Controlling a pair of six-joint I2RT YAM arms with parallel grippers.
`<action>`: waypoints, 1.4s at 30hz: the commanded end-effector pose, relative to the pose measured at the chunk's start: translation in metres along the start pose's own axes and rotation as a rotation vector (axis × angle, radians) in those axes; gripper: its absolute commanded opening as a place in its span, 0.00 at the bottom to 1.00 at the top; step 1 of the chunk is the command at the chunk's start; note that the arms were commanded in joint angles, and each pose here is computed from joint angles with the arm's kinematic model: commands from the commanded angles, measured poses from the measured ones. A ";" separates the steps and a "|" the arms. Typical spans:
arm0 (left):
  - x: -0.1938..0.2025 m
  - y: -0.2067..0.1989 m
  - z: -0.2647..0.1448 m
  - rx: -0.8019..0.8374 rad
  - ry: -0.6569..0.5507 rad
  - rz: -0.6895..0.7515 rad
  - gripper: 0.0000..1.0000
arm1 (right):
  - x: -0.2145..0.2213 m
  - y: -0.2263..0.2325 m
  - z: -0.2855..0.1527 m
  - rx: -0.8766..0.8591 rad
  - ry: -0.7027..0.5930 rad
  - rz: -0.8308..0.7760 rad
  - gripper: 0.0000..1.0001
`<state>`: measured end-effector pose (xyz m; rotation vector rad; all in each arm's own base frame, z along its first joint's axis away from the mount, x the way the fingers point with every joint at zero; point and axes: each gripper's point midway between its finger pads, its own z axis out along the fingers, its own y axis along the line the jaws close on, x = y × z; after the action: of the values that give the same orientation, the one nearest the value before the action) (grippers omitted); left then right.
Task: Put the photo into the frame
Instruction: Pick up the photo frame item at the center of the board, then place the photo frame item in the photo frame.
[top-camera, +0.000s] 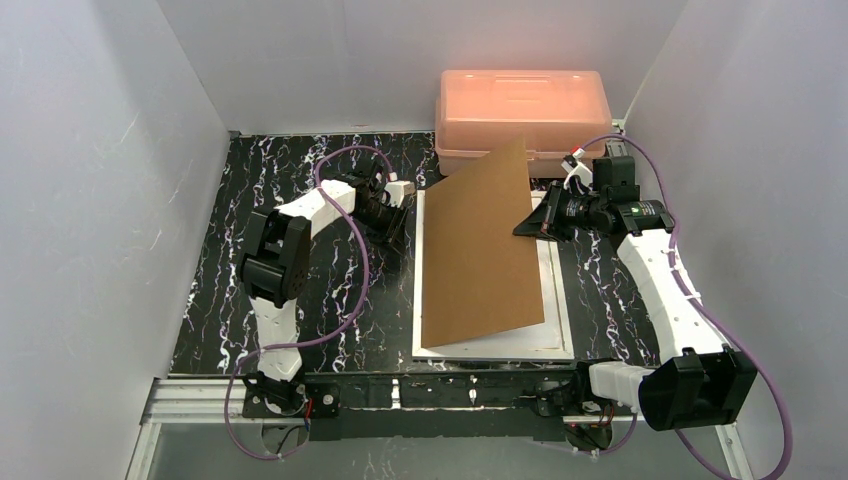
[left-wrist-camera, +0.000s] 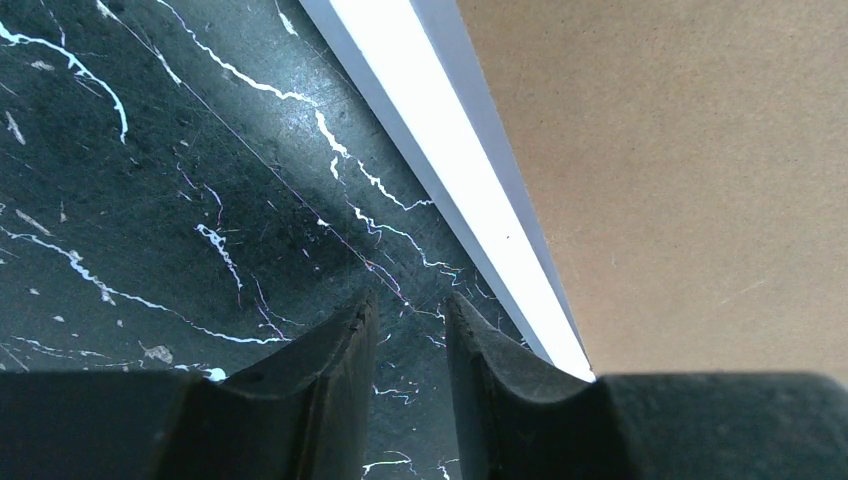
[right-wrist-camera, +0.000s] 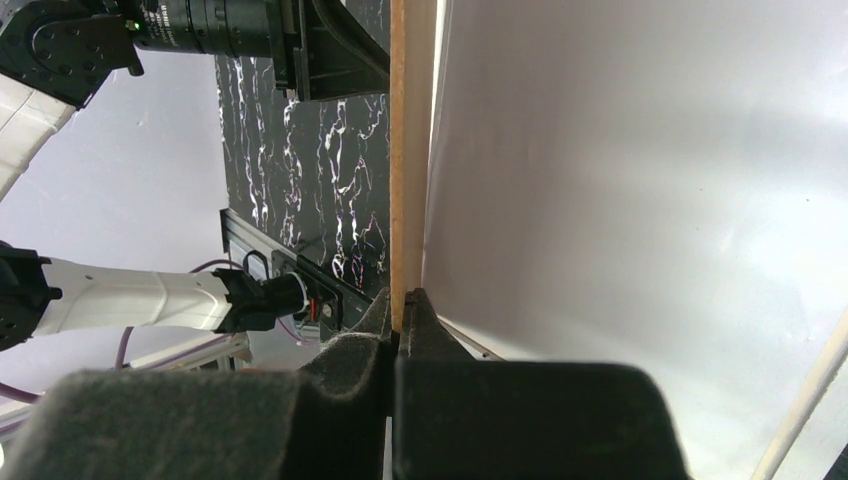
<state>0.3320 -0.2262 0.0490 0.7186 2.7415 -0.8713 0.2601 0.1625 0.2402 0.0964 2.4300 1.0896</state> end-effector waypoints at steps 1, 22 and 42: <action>-0.003 -0.011 -0.021 0.004 -0.031 0.032 0.29 | -0.005 0.015 -0.004 -0.077 -0.028 -0.042 0.01; -0.002 -0.009 -0.020 -0.001 -0.028 0.041 0.28 | 0.013 -0.026 0.009 0.020 0.044 -0.041 0.01; 0.000 -0.003 -0.014 -0.012 -0.008 0.035 0.27 | 0.010 -0.047 0.023 0.067 0.085 -0.054 0.01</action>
<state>0.3329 -0.2245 0.0479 0.7469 2.7305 -0.8572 0.2659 0.1522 0.1998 0.1114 2.5159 1.0672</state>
